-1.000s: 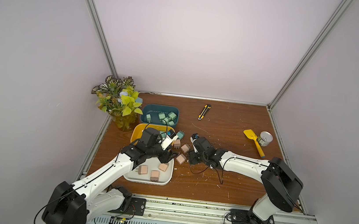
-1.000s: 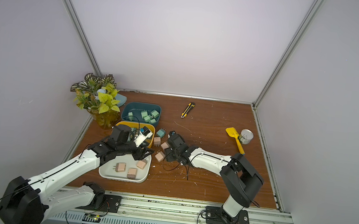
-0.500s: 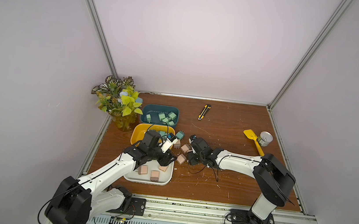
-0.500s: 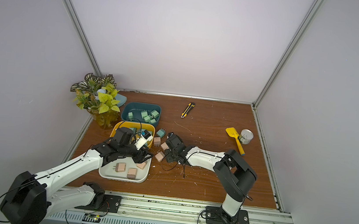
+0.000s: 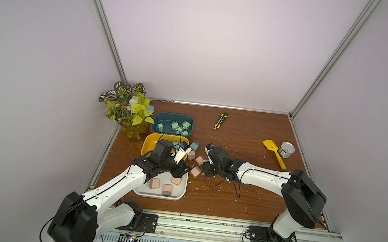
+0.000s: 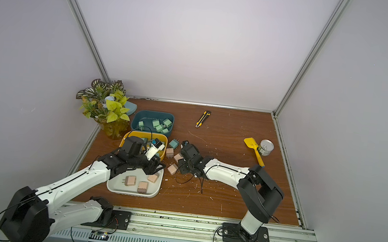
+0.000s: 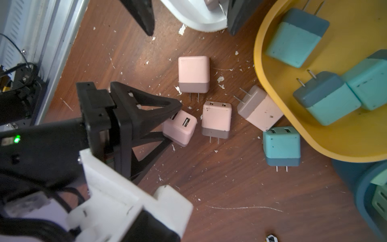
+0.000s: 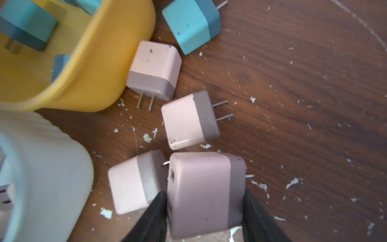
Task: Place the plugs by color into the storage box
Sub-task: Pick up the plug from the center of the board, then place the plug in the storage box.
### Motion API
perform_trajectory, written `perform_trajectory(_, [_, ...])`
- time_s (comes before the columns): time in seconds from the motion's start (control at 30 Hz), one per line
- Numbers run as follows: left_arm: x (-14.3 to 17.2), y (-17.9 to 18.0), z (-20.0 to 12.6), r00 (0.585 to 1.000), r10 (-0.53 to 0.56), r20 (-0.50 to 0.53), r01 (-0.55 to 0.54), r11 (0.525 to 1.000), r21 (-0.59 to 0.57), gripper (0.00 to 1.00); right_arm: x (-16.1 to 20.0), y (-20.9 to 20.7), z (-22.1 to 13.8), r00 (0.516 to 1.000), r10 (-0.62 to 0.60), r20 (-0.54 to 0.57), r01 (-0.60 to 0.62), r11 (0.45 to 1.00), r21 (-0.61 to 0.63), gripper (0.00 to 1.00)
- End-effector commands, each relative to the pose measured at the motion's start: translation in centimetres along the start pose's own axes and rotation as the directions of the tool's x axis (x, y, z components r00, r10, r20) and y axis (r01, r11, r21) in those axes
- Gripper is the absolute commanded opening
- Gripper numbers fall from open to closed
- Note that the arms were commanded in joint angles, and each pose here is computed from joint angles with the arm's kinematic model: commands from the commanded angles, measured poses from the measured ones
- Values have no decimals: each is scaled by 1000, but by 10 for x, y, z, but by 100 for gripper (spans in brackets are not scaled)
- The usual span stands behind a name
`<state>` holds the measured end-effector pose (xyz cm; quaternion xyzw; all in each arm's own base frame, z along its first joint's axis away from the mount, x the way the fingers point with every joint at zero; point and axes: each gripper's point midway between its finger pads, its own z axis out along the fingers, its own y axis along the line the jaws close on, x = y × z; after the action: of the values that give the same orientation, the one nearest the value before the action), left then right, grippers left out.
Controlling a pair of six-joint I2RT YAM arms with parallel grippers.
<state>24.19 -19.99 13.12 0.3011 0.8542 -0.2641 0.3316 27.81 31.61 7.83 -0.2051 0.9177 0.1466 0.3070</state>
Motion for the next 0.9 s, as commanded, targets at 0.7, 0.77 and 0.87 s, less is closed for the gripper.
perform_trajectory(0.7, [-22,62,-78,910,-276,311,391,821,-416,62,-52,78,-71,987,-20,157,59,966,-251,43])
perform_trajectory(0.77, [-22,65,-84,899,-278,339,410,805,-429,63,-48,87,-70,988,-22,151,62,962,-267,43])
perform_trajectory(0.87, [-22,71,-94,885,-275,376,435,777,-455,64,-43,105,-71,989,-29,145,72,950,-305,43])
